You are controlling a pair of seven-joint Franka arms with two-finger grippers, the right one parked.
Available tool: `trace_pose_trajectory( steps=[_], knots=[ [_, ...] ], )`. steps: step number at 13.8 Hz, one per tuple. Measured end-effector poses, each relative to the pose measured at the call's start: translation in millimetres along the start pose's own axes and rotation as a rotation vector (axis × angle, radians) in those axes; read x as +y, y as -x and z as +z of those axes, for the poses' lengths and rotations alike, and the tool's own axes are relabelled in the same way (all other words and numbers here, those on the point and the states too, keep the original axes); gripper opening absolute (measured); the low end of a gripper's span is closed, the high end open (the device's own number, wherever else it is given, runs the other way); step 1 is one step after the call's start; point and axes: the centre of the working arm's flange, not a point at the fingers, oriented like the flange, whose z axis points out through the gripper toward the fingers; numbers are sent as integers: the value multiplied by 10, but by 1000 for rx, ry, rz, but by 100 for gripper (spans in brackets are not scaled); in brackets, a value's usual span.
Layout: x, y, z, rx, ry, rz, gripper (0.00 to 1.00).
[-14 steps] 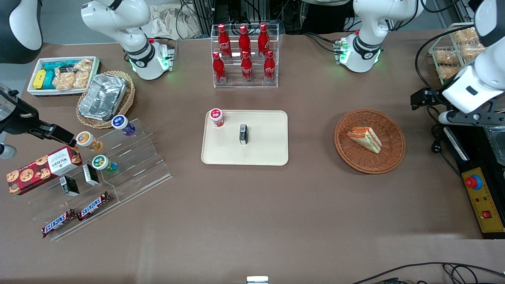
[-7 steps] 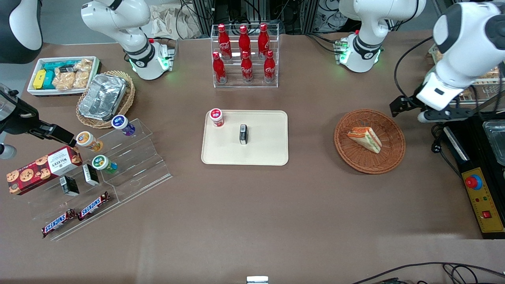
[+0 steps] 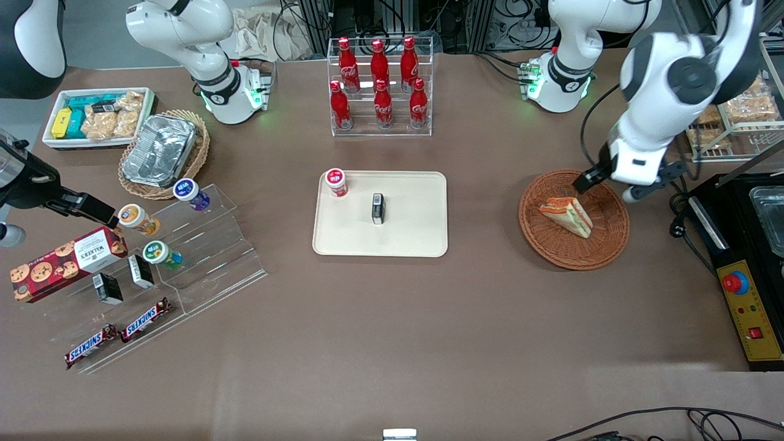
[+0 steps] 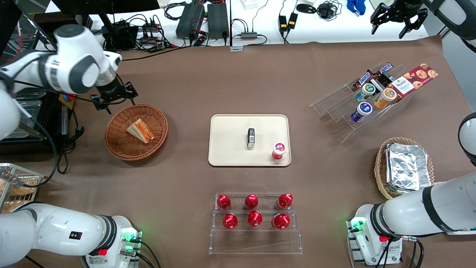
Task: Place sandwich from basket to tray
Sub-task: 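Lower the open left gripper around the wrapped sandwich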
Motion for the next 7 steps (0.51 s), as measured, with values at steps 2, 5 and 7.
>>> trace_pose_trajectory(
  steps=[2, 5, 7],
  knots=[
    [88, -11, 183, -6, -15, -45, 100],
    [169, -94, 499, -2, -9, -117, 100],
    [207, -99, 783, -1, -5, -164, 100]
  ],
)
